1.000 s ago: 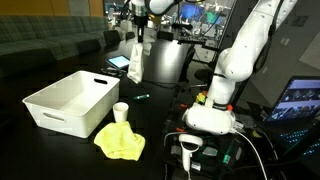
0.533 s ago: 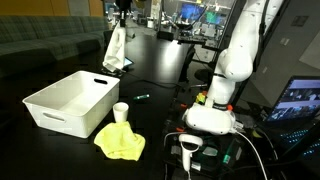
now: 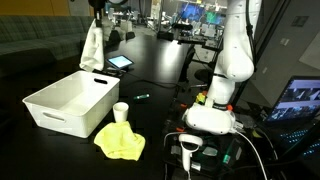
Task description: The white towel should go in the basket first, followed by the marker in the cup, then the yellow towel in the basket, and the black tape in the cup.
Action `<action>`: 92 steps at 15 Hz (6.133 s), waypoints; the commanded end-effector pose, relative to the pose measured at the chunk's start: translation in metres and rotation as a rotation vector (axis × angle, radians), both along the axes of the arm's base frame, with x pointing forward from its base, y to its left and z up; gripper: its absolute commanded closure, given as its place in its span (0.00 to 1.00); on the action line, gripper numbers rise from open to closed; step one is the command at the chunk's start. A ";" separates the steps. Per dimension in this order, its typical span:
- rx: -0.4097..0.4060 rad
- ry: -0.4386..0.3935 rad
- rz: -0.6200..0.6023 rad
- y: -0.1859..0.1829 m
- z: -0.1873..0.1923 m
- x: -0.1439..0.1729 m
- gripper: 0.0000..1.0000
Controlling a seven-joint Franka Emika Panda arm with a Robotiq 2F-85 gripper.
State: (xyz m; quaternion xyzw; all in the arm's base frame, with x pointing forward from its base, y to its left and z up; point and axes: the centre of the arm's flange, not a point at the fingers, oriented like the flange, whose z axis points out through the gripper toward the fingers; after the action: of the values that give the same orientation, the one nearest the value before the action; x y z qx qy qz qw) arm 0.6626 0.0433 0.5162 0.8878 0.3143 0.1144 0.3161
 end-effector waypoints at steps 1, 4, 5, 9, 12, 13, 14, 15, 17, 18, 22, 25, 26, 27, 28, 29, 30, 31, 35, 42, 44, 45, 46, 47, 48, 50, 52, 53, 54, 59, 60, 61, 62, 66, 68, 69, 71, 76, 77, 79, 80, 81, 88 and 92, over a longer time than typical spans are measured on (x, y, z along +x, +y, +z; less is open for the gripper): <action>-0.033 0.007 0.108 0.037 0.001 0.044 0.87; -0.061 0.065 0.231 0.066 -0.017 0.044 0.87; -0.084 0.101 0.284 0.076 -0.025 0.043 0.87; -0.153 0.202 0.473 0.105 -0.042 0.028 0.86; -0.203 0.248 0.614 0.119 -0.040 0.015 0.87; -0.219 0.256 0.661 0.122 -0.038 0.011 0.87; -0.233 0.258 0.709 0.124 -0.035 0.009 0.87; -0.253 0.255 0.755 0.126 -0.034 0.010 0.87; -0.280 0.267 0.854 0.132 -0.033 0.017 0.88; -0.307 0.275 0.898 0.135 -0.033 0.022 0.62; -0.356 0.283 1.008 0.132 -0.035 0.026 0.45; -0.338 0.292 1.015 0.116 -0.041 0.025 0.22; -0.320 0.303 1.005 0.108 -0.046 0.025 0.13; -0.290 0.317 0.997 0.098 -0.054 0.022 0.07; -0.256 0.330 0.974 0.088 -0.062 0.019 0.01; -0.224 0.342 0.954 0.078 -0.072 0.016 0.00; -0.188 0.361 0.931 0.068 -0.082 0.011 0.00; -0.149 0.379 0.907 0.057 -0.092 0.004 0.00; -0.003 0.446 0.814 0.026 -0.136 -0.016 0.00; 0.218 0.508 0.577 -0.009 -0.185 -0.072 0.00; 0.263 0.522 0.514 -0.015 -0.196 -0.085 0.00; 0.282 0.534 0.485 -0.016 -0.202 -0.090 0.00; 0.302 0.542 0.457 -0.018 -0.208 -0.095 0.00; 0.319 0.546 0.429 -0.019 -0.215 -0.101 0.00; 0.330 0.551 0.391 -0.021 -0.222 -0.107 0.00; 0.352 0.556 0.315 -0.024 -0.237 -0.117 0.00; 0.372 0.556 0.237 -0.028 -0.254 -0.128 0.00; 0.380 0.553 0.195 -0.029 -0.261 -0.134 0.00; 0.389 0.545 0.160 -0.030 -0.268 -0.141 0.00; 0.455 0.479 -0.021 -0.038 -0.304 -0.172 0.00; 0.467 0.464 -0.052 -0.041 -0.311 -0.178 0.00; 0.478 0.451 -0.085 -0.043 -0.317 -0.183 0.00; 0.483 0.438 -0.109 -0.045 -0.324 -0.188 0.00; 0.504 0.382 -0.202 -0.056 -0.343 -0.208 0.00; 0.515 0.362 -0.216 -0.064 -0.351 -0.211 0.00; 0.517 0.356 -0.217 -0.069 -0.354 -0.212 0.00; 0.516 0.351 -0.218 -0.079 -0.361 -0.208 0.00; 0.502 0.338 -0.221 -0.102 -0.378 -0.201 0.00; 0.506 0.334 -0.212 -0.106 -0.381 -0.200 0.00; 0.520 0.333 -0.202 -0.113 -0.389 -0.198 0.00; 0.525 0.332 -0.196 -0.115 -0.393 -0.196 0.00; 0.526 0.334 -0.192 -0.117 -0.397 -0.195 0.00; 0.568 0.375 -0.186 -0.129 -0.423 -0.184 0.00; 0.567 0.391 -0.193 -0.142 -0.429 -0.177 0.00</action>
State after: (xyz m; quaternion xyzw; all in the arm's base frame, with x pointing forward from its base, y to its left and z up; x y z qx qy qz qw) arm 0.4728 -0.0866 0.0907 0.9725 0.2326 -0.0052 0.0058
